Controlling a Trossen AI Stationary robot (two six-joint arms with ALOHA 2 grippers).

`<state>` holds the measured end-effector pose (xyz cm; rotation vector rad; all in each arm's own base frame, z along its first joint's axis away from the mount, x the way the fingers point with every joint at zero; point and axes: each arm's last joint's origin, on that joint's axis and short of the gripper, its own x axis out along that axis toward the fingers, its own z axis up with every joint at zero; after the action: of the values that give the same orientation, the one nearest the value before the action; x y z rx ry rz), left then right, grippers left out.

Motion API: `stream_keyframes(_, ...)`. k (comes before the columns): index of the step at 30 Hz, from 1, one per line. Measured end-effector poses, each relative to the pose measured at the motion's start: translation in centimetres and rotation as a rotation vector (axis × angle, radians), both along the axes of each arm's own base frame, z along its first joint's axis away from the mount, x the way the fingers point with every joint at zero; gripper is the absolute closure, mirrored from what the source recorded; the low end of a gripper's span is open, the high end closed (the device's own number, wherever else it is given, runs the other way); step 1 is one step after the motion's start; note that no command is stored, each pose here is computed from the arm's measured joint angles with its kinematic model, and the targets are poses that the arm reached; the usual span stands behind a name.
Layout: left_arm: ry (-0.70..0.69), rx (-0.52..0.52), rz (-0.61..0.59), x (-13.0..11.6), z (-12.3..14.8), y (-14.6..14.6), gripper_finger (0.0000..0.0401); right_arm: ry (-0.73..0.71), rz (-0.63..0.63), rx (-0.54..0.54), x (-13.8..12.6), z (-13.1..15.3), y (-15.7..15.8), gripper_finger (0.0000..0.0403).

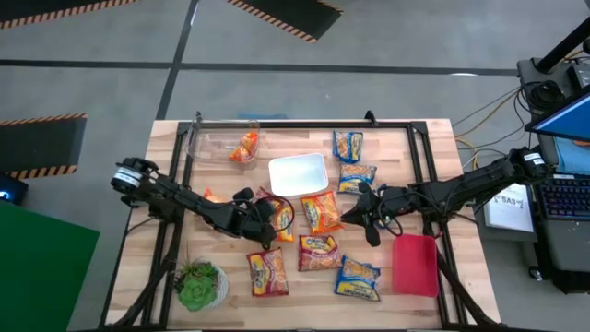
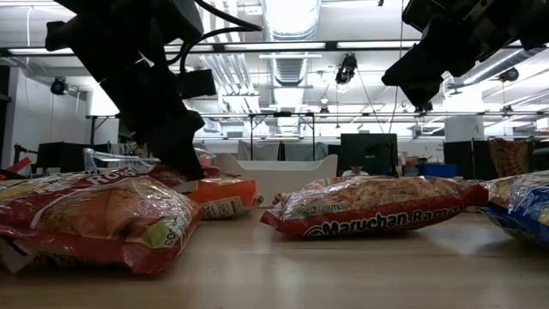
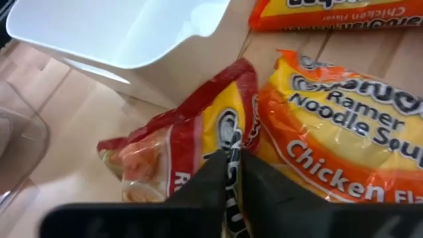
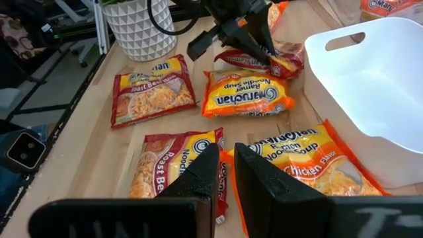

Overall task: Sort Maruchan noodles
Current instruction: Put the red noodle pack into the pink bin

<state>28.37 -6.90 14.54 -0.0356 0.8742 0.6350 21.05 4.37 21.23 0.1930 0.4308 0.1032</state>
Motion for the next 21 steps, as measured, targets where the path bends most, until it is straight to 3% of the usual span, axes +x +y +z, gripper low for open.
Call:
stream_keyframes(7, -0.005, 0.029, -0.089, 0.2, 1.8, -0.7, 0.0399, -0.021, -0.002, 0.007, 0.1, 0.2, 0.0, 0.0367)
stream_keyframes(15, -0.072, 0.174, -0.433, -0.5, 8.4, -3.6, 0.0401, -0.156, -0.023, 0.002, 0.8, 1.2, 0.1, 0.0367)
stream_keyframes(18, -0.128, 0.171, -0.446, -1.3, 10.2, -3.6, 0.0401, -0.157, -0.028, -0.022, 1.1, 0.9, 0.1, 0.0361)
stream_keyframes(21, -0.167, 0.115, -0.388, -2.1, 10.9, -3.2, 0.0401, -0.147, -0.045, -0.031, 1.6, 1.0, 0.1, 0.0345)
